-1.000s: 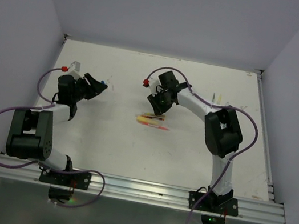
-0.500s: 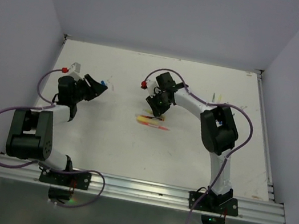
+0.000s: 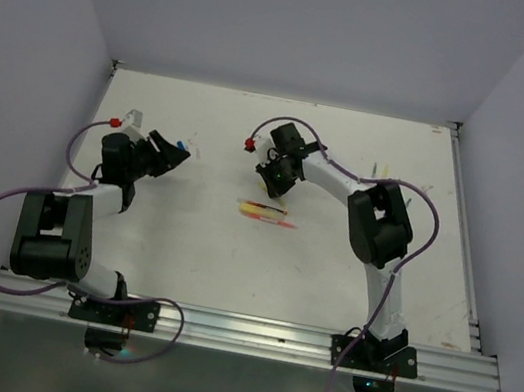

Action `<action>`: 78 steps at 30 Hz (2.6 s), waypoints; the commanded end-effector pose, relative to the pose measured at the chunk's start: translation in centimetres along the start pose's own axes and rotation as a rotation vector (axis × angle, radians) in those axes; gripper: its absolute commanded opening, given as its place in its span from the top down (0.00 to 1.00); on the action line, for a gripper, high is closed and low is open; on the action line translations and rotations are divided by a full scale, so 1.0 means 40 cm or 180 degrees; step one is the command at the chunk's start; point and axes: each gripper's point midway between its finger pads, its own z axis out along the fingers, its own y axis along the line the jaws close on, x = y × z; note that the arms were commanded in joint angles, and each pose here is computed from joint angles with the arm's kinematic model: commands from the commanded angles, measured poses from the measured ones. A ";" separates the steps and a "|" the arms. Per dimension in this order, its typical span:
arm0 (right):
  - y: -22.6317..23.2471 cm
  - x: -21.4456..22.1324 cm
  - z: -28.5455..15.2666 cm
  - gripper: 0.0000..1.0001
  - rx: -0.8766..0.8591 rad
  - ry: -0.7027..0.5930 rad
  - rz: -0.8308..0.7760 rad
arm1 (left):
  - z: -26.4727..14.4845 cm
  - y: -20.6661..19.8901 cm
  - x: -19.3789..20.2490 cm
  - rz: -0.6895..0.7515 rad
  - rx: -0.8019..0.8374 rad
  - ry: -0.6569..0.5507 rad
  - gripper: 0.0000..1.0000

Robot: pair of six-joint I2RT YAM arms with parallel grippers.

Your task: Open the pen caps

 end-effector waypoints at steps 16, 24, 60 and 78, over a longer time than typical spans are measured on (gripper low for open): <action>0.088 -0.124 -0.280 1.00 0.0387 -0.1238 0.1003 | -0.050 -0.185 0.080 -0.0095 0.0530 0.0295 0.47; 0.297 -0.073 -0.338 1.00 -0.0395 -0.1574 0.1145 | -0.112 -0.295 0.112 -0.0067 0.0671 0.0205 0.46; 0.411 -0.051 -0.395 1.00 -0.0841 -0.1810 0.1171 | -0.141 -0.483 0.291 -0.0188 0.1170 0.0548 0.47; 0.427 -0.067 -0.383 1.00 -0.0897 -0.1847 0.1193 | -0.132 -0.485 0.311 -0.0178 0.1209 0.0646 0.66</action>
